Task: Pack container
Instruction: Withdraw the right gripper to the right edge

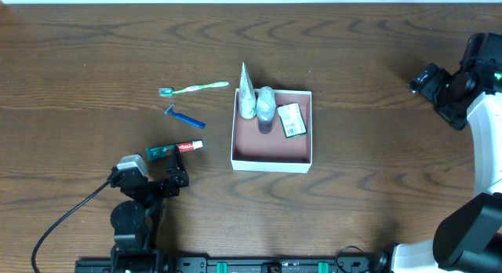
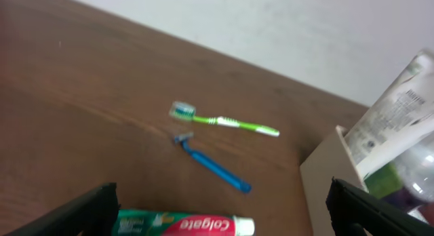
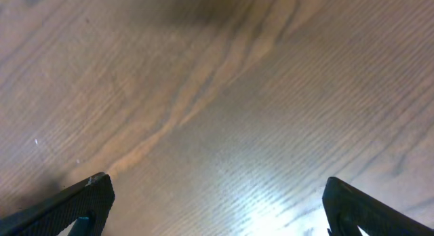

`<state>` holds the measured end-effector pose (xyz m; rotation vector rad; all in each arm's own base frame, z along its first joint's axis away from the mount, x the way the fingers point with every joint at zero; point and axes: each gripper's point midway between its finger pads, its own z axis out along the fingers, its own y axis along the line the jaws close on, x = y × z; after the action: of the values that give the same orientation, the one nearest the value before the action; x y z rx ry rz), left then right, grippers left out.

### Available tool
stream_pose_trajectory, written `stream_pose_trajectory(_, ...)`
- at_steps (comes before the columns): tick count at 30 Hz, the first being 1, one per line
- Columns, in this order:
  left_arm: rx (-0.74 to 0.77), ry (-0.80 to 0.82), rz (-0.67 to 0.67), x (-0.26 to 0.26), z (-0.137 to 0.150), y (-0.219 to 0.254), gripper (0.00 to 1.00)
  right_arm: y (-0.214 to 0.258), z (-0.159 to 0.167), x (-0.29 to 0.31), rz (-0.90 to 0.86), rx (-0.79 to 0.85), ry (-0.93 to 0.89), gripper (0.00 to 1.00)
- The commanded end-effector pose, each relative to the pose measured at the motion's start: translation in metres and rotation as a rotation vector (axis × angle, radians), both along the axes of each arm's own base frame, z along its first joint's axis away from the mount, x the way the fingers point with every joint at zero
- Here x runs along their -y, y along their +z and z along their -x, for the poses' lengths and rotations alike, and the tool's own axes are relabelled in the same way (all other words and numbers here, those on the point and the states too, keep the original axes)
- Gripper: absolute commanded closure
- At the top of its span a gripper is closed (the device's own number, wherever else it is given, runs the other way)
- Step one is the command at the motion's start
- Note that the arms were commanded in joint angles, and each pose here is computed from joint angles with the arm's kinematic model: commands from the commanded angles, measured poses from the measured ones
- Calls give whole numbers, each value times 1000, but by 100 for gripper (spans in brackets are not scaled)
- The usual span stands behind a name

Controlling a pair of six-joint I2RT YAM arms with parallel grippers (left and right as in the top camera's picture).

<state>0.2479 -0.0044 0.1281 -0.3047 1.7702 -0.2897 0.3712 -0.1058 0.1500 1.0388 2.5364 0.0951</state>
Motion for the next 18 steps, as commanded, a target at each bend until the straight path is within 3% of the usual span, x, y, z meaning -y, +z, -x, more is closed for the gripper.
stream_pose_trajectory(1,-72,-15,40,4,2,-18,2,-4,3,-7,-20,-22,14,1)
stream_pose_trajectory(6,-102,-36,52,8,3,-2,2,-5,5,-7,-23,-32,12,1)
stream_pose_trajectory(12,-309,-42,20,7,12,8,2,-5,6,-7,-23,-33,12,1)
stream_pose_trajectory(18,-445,-46,25,8,-5,41,2,-5,6,-7,-23,-33,12,1)
